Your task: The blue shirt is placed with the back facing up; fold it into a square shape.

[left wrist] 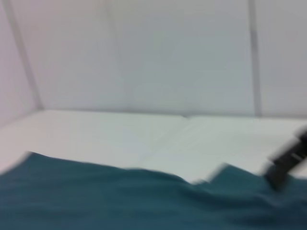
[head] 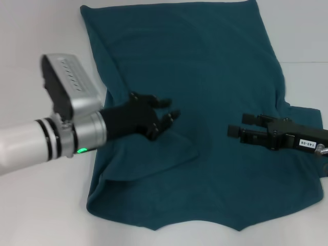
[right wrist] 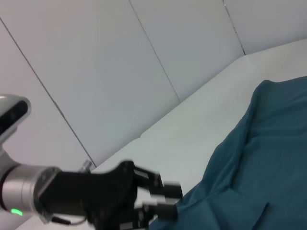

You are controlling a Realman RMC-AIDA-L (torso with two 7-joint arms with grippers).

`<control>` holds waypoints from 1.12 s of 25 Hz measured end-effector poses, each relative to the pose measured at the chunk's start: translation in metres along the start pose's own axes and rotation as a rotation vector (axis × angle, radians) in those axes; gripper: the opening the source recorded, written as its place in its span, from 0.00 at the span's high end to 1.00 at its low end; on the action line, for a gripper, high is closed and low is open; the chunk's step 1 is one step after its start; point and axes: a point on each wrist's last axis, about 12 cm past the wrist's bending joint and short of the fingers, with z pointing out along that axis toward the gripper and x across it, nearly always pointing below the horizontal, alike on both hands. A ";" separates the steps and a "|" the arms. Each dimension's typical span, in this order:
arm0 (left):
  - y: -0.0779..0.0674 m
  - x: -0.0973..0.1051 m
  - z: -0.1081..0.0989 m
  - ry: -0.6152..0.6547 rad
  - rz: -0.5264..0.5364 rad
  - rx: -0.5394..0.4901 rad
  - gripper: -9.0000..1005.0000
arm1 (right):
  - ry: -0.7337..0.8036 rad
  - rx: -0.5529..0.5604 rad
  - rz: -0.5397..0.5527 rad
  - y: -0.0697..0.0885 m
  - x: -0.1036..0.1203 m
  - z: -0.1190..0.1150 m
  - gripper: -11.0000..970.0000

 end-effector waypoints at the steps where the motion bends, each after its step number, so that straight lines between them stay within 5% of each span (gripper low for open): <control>1: 0.003 0.000 -0.003 -0.012 -0.012 -0.020 0.87 | 0.000 0.000 0.001 0.000 0.000 0.000 0.12; 11: 0.033 0.011 -0.052 -0.190 -0.213 -0.238 0.47 | 0.000 -0.006 0.032 -0.001 -0.005 0.001 0.13; 17: 0.025 0.018 -0.085 -0.354 -0.312 -0.168 0.22 | 0.000 0.004 0.093 -0.003 -0.009 -0.002 0.13; 28: -0.005 0.024 -0.101 -0.318 -0.323 0.098 0.15 | 0.014 0.123 0.250 -0.026 -0.028 -0.027 0.13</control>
